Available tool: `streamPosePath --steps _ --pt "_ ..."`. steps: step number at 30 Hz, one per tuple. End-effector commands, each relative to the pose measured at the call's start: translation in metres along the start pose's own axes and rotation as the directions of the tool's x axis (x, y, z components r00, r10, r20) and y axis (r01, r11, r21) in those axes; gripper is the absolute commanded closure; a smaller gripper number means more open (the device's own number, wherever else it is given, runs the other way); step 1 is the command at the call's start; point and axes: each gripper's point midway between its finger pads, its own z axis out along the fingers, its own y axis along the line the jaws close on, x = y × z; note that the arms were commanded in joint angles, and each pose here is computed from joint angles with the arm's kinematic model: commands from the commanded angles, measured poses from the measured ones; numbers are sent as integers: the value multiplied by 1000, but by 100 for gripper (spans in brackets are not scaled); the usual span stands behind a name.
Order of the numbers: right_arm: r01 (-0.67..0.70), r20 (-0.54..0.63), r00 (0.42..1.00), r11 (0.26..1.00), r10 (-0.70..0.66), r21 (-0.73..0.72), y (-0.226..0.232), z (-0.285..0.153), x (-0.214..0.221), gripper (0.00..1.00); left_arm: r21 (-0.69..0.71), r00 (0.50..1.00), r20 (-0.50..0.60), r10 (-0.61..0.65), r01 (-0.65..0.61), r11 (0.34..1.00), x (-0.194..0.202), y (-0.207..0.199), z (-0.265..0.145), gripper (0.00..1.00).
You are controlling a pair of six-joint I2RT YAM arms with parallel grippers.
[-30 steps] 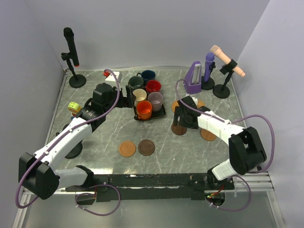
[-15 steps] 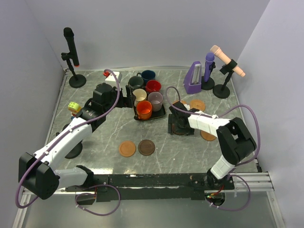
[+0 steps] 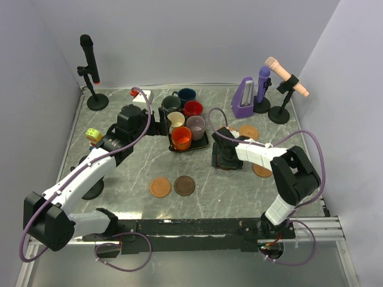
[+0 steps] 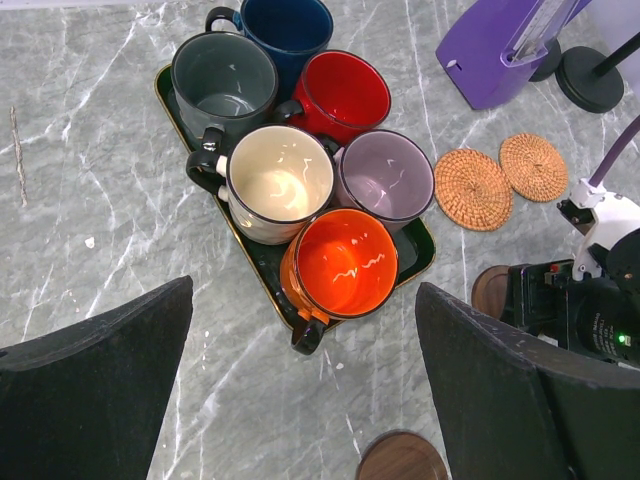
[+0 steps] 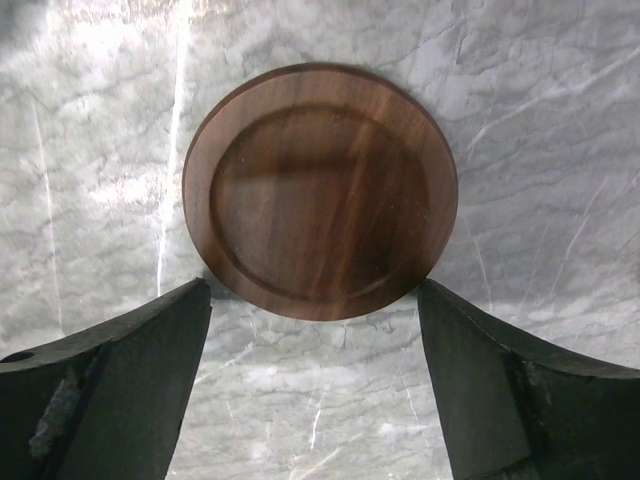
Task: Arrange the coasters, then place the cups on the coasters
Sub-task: Move the coaster to the center of the board.
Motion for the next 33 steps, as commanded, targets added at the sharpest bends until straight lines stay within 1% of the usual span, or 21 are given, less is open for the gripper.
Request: streamPosePath --steps 1,9,21,33 --pt "-18 14 1000 996 17 83 -15 13 -2 12 18 998 68 -2 1 1000 -25 -7 -5 3" --pt "-27 37 999 996 24 84 -19 13 -12 16 16 998 69 -1 0 1000 -25 -7 -5 3" --pt "-58 50 997 993 53 104 -32 15 -24 16 20 998 64 0 -1 1000 -24 -8 -4 3" --pt "-49 52 998 993 44 105 -30 19 -37 17 19 998 60 -1 0 1000 -23 -8 -3 3"
